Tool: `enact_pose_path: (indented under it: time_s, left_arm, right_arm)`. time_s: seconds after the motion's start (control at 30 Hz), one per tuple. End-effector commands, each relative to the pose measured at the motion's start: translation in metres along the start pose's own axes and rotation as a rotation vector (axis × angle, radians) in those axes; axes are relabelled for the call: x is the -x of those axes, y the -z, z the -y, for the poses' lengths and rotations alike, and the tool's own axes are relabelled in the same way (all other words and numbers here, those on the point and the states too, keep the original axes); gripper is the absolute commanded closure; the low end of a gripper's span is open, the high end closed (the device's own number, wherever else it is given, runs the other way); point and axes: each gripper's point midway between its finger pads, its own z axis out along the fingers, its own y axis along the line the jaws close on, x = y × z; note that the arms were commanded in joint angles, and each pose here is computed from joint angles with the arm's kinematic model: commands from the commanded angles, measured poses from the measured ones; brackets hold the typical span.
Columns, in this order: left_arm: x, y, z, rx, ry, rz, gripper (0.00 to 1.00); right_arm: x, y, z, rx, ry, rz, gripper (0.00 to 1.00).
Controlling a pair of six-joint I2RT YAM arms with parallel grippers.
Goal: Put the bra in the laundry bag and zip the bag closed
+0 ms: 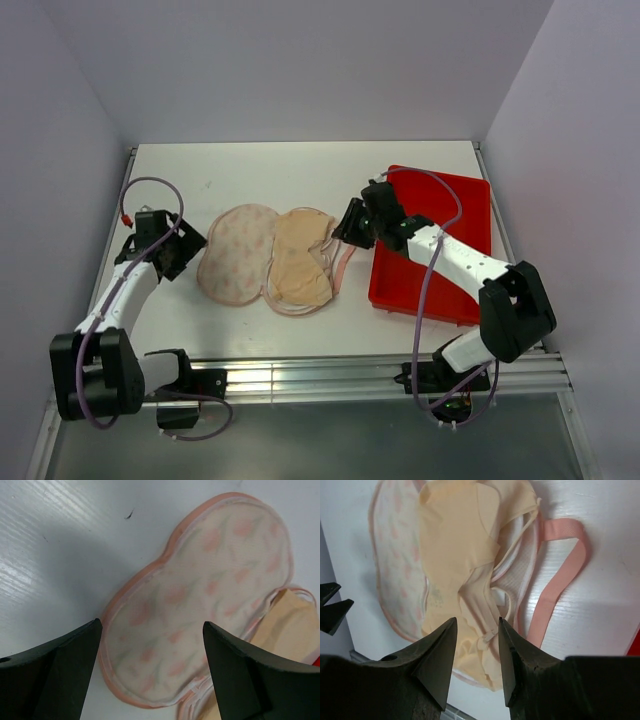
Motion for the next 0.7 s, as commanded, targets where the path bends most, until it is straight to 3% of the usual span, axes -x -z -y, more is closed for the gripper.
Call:
enact_pose_path:
  time_s: [0.0,0.17,0.43,0.67]
  left_arm:
    - [0.011,-0.018,0.007,-0.028,0.034,0.037,0.12]
    - [0.012,-0.034,0.003,0.019,0.023,0.005,0.21]
    - [0.038,-0.056,0.004,0.093,-0.057,0.049,0.25]
    - [0.045,-0.069,0.024,0.129,-0.264,0.047,0.31]
  right_arm:
    - [0.012,-0.003,-0.002,-0.002,0.011,0.023,0.54]
    - [0.005,-0.012,0.008,-0.027,0.003,0.009,0.56]
    - [0.002,-0.023,0.018,-0.055,-0.025,0.011,0.57]
    - [0.004,-0.022,0.017,-0.048,-0.035,0.015,0.58]
